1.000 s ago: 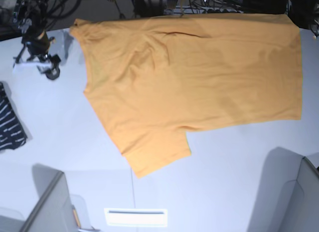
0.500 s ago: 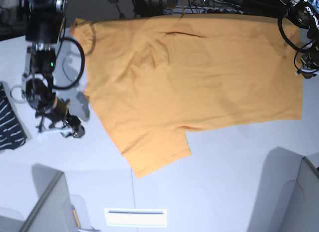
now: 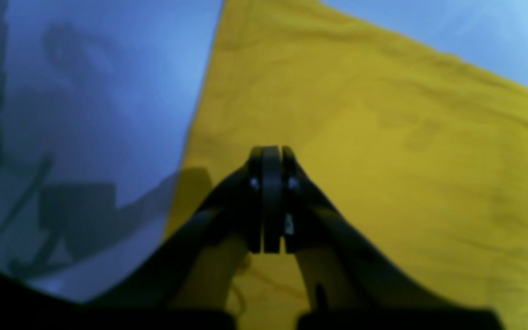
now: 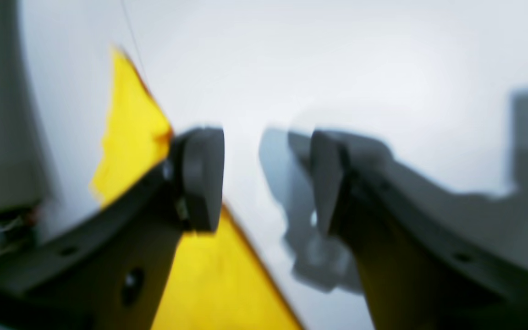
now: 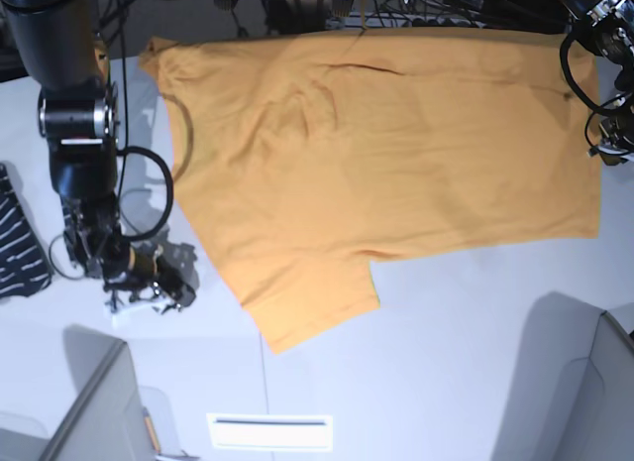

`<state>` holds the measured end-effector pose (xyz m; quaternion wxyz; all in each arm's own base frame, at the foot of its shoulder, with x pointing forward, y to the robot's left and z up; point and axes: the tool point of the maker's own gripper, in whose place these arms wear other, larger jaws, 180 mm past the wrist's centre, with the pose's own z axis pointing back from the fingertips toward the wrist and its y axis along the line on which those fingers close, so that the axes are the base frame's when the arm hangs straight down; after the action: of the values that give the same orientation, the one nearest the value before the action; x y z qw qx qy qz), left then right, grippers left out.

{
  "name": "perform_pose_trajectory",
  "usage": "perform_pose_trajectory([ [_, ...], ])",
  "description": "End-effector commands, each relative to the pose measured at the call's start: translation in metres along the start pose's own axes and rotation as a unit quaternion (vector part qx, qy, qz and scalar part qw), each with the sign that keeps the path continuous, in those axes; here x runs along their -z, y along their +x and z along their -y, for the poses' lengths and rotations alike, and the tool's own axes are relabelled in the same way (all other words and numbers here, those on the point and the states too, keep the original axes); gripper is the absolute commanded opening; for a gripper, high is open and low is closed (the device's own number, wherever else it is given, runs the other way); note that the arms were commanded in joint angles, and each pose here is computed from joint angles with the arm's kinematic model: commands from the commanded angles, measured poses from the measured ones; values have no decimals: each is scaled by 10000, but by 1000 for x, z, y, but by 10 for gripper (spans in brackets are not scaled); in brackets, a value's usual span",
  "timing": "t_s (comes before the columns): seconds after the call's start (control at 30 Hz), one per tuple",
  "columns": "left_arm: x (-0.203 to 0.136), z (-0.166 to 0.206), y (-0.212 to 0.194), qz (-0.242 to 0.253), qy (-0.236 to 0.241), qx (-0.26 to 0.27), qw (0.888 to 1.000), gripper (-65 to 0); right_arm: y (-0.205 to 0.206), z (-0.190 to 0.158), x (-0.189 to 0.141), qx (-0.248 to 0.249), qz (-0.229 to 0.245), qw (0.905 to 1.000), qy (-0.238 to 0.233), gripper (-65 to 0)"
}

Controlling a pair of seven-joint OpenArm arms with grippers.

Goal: Fold the T-shirt properly
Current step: 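Reach the right gripper to the hem corner and grasp it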

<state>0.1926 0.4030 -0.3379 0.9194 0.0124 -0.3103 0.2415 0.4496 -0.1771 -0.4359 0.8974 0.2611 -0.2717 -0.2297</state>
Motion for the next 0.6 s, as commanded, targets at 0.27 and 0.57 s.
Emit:
perform_pose_trajectory([
  [0.27, 0, -12, 11, 74, 63, -20, 10000, -650, -22, -40, 16, -1108, -473, 9924, 266, -356],
  [0.57, -1, -11, 12, 90, 64, -10, 9999, -650, -44, -57, 26, -1719, -799, 9816, 245, -356],
])
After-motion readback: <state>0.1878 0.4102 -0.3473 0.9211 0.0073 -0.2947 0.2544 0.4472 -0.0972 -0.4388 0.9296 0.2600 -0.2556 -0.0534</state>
